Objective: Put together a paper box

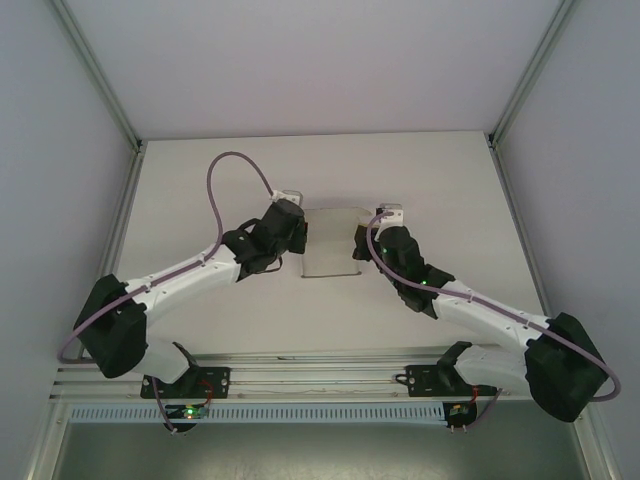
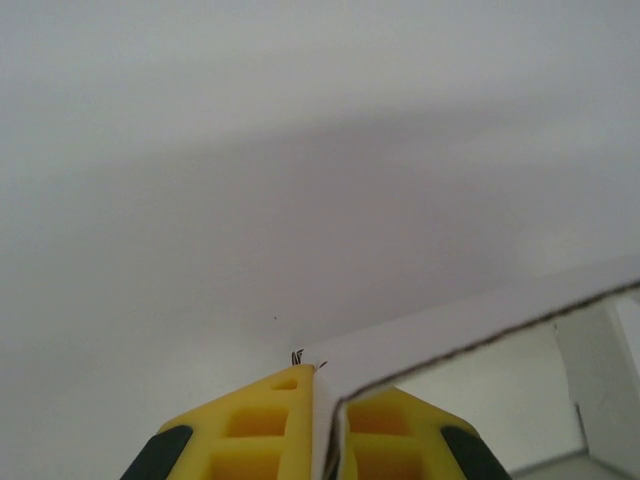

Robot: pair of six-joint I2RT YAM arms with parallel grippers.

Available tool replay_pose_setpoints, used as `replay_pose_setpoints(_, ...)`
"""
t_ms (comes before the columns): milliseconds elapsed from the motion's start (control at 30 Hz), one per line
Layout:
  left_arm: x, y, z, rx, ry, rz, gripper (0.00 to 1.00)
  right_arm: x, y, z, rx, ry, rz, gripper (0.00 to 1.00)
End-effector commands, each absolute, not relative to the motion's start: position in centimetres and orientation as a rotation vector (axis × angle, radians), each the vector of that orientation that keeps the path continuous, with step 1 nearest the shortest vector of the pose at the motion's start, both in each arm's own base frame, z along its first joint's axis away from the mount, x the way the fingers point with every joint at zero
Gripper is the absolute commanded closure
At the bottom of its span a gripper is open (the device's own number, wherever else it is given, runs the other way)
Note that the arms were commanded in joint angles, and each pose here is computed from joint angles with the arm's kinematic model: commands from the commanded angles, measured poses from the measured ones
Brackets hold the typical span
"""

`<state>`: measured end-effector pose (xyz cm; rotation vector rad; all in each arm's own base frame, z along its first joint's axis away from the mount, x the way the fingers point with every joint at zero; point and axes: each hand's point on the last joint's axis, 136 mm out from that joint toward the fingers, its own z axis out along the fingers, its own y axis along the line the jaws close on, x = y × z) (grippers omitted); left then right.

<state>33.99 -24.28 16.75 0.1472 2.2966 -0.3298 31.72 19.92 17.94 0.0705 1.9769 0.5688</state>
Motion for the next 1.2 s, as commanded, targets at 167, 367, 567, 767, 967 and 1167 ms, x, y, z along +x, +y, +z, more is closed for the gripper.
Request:
replay_pose_setpoints(167,36.5,-24.4,19.3,-0.348,2.119,-0.463,1.0,32.3,19.7,18.1,0.285,1.879,0.573,1.0)
replay_pose_setpoints(367,36.8,-25.6,20.2,-0.33,2.091,-0.532,1.0,32.3,20.3,16.2,0.283,1.924,0.57,1.0)
replay_pose_setpoints(567,36.6,-25.2,17.8,-0.259,2.135,-0.454,1.0,32.3,19.9,14.6,0.258,1.909,0.537,0.98)
replay_pose_setpoints(767,35.5,-25.0,14.7,-0.255,2.178,-0.476,1.0,32.6,20.7,13.0,0.237,1.942,0.545,0.98)
replay_pose_setpoints(967,34.0,-25.3,12.7,-0.221,2.251,-0.466,1.0,32.4,22.1,11.8,0.242,1.957,0.597,0.98)
replay_pose_setpoints(1167,33.8,-25.6,11.7,-0.257,2.253,-0.484,1.0,32.2,23.0,11.2,0.26,1.98,0.617,0.98)
